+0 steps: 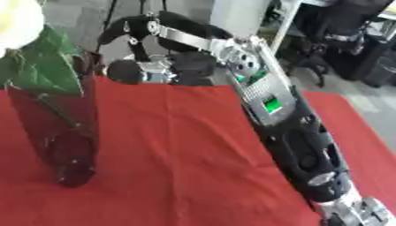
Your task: Arrange flowers into the vase.
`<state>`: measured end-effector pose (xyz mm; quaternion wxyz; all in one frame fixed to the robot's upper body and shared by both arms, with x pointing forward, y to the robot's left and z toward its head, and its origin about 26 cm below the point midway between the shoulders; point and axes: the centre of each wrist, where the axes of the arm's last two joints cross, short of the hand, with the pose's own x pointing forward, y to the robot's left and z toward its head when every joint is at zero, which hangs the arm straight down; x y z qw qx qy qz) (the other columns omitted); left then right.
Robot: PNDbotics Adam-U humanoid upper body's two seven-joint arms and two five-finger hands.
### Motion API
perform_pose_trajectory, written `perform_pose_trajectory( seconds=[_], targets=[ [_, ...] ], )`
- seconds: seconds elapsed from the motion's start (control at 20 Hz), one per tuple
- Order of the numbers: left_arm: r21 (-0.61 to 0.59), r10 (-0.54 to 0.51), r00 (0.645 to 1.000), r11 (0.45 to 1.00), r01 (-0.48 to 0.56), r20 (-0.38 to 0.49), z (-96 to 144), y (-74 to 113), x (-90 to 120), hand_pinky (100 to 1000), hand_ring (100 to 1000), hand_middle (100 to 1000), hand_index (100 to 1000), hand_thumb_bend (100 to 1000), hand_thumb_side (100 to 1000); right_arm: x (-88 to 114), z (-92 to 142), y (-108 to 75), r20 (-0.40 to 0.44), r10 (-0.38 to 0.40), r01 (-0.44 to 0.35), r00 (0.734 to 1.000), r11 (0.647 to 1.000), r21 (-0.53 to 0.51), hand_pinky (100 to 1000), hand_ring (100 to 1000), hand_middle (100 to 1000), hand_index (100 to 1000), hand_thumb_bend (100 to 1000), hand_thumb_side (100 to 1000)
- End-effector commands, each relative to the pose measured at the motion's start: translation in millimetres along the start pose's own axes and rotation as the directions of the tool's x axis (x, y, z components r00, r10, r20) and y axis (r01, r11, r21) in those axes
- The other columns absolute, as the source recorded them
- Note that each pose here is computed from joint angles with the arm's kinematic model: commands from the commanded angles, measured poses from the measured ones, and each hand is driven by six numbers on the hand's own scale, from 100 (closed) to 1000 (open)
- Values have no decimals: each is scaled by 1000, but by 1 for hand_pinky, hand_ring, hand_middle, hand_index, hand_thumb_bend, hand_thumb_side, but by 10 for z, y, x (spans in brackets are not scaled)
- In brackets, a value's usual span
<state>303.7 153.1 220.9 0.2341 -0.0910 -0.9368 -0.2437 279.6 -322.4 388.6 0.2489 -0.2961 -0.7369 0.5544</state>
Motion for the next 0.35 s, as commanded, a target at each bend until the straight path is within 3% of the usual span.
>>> perform_pose_trajectory(
  seconds=[0.05, 0.35],
  targets=[
    [20, -12, 1000, 1000, 12, 22, -22, 32, 51, 621, 464, 697, 789, 121, 1000, 77, 85, -91, -18, 60, -60, 998, 998, -27, 956, 1000, 299, 878, 565, 1000],
    [49, -26, 999, 998, 25, 18, -7, 66, 45, 620, 465, 699, 790, 120, 1000, -10, 186, 26, -49, 42, -45, 998, 997, -68, 961, 1000, 281, 879, 559, 1000]
  ],
)
